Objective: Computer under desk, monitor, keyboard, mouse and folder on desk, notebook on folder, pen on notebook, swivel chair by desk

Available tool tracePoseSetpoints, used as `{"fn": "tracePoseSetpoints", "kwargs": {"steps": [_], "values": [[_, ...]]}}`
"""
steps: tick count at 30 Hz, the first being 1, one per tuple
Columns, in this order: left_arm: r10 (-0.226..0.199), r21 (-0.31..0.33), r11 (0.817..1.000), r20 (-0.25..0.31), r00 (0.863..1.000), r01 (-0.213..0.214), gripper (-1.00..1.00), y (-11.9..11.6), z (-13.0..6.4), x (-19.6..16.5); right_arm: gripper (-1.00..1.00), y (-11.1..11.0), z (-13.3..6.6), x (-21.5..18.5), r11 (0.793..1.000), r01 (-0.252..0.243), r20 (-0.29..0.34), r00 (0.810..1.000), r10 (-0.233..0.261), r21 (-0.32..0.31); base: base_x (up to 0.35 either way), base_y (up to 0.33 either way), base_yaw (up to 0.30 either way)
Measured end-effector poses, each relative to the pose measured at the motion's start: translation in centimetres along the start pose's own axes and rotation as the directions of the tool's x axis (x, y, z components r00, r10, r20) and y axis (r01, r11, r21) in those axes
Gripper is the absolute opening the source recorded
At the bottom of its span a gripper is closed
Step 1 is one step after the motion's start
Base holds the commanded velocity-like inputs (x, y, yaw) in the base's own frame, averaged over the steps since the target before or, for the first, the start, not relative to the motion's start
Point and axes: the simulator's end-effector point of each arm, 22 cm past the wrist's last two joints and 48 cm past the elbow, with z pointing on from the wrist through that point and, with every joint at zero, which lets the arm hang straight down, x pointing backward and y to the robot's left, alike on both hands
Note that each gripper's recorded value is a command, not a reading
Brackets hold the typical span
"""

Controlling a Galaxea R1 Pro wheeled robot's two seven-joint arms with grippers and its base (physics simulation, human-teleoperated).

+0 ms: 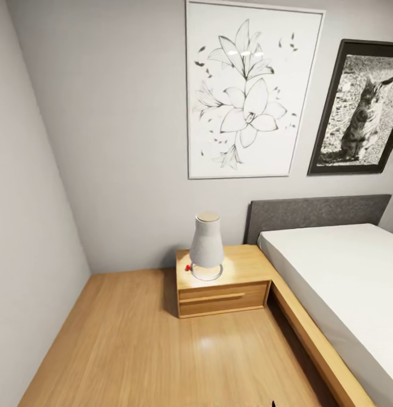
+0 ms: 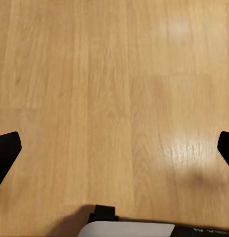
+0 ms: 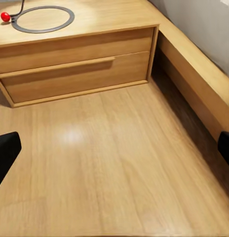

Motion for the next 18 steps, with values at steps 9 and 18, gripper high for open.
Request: {"fn": "tracePoseSetpoints", "kwargs": {"steps": [9, 18], "values": [[0.005, -0.01, 1.0, 0.048, 0.999, -0.004, 1.0, 0.5, -0.6, 0.3, 1.0, 0.6, -0.1, 0.5, 1.0, -0.006, -0.015, 1.0, 0.006, -0.005, -0.077, 0.0, -0.279], [0.007, -0.009, 1.0, 0.035, 0.999, -0.007, 1.0, 0.4, -0.7, 0.8, 1.0, 0.8, -0.1, 0.9, 1.0, -0.008, -0.025, 1.0, 0.008, -0.007, -0.313, 0.0, -0.246]]}}
